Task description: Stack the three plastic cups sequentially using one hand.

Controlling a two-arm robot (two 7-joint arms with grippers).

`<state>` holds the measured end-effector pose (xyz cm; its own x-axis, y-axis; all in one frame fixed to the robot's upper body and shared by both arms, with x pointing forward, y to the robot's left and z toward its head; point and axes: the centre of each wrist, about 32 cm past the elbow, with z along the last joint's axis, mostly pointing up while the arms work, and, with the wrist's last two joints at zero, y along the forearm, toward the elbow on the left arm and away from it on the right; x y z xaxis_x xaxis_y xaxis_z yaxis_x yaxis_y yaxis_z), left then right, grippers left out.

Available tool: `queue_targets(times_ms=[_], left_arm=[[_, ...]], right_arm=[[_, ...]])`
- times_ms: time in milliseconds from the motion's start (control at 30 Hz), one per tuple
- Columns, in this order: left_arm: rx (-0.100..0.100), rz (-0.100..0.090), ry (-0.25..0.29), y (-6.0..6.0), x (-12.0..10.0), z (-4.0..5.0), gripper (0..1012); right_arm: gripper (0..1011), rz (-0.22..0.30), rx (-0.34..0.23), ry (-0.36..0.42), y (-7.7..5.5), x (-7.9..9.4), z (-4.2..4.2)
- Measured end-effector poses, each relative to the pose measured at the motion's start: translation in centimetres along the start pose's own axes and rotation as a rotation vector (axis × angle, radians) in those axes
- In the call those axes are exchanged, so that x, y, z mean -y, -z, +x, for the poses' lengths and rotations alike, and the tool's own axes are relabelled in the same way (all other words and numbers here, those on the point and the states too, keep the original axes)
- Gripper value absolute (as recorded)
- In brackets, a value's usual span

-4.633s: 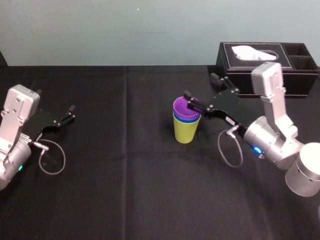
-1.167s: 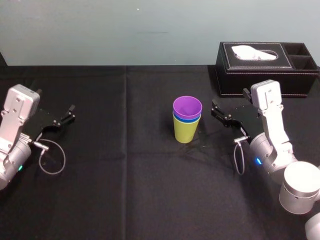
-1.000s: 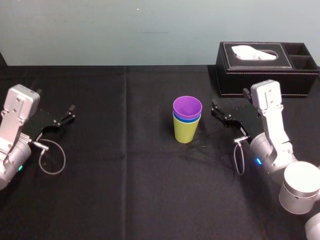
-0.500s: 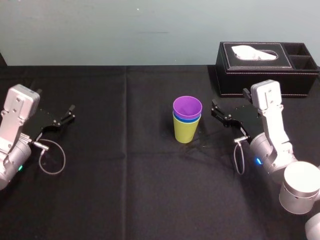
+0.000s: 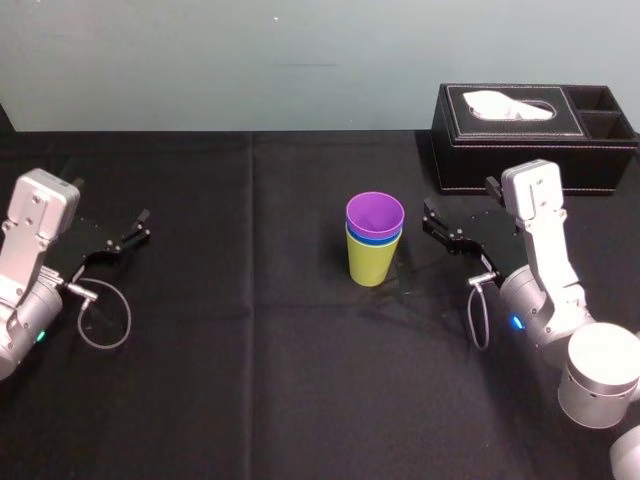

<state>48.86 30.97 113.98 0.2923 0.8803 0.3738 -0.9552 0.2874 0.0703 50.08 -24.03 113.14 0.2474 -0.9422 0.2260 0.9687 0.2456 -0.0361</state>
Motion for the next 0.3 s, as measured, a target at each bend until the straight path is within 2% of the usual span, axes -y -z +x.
queue_targets(times_ms=[300], left_arm=[[0.0, 0.0, 0.0, 0.0, 0.0, 0.0, 1011]], right_arm=[[1003, 0.0, 0.0, 0.0, 0.0, 0.0, 0.0]])
